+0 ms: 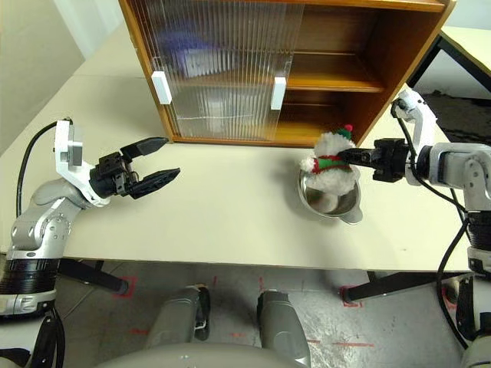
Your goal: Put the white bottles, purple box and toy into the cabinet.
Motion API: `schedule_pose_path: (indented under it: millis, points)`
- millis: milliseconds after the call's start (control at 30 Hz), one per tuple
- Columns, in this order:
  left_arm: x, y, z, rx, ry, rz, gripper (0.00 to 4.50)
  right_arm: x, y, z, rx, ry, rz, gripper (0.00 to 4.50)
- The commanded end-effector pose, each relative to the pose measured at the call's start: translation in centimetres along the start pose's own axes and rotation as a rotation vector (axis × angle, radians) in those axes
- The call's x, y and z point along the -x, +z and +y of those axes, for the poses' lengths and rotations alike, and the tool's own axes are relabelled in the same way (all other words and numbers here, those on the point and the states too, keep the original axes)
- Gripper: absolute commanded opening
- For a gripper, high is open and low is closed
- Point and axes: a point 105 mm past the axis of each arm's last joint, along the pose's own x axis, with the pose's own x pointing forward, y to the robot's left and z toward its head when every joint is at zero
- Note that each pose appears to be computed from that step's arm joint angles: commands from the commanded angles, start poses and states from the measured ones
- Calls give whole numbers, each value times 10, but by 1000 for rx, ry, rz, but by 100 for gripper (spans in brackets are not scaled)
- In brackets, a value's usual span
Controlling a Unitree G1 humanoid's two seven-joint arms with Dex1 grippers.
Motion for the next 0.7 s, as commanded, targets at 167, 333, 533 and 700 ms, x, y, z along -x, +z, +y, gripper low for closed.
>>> schedule_pose_path:
  millis: [167,333,533,700]
  points:
    - [-7,1,-4,8,-22,-19,450,8,67,17,105,86,-263,2]
    - [-11,0,-5,7,-19,-25,450,-1,106,3,256,-37,-430,2]
    - [-9,2,-5,-2,0,-26,450,-5,143,-6,326,-113,-597,2]
    - [-6,1,-5,-5,16,-23,450,-10,163,-12,359,-177,-675,2]
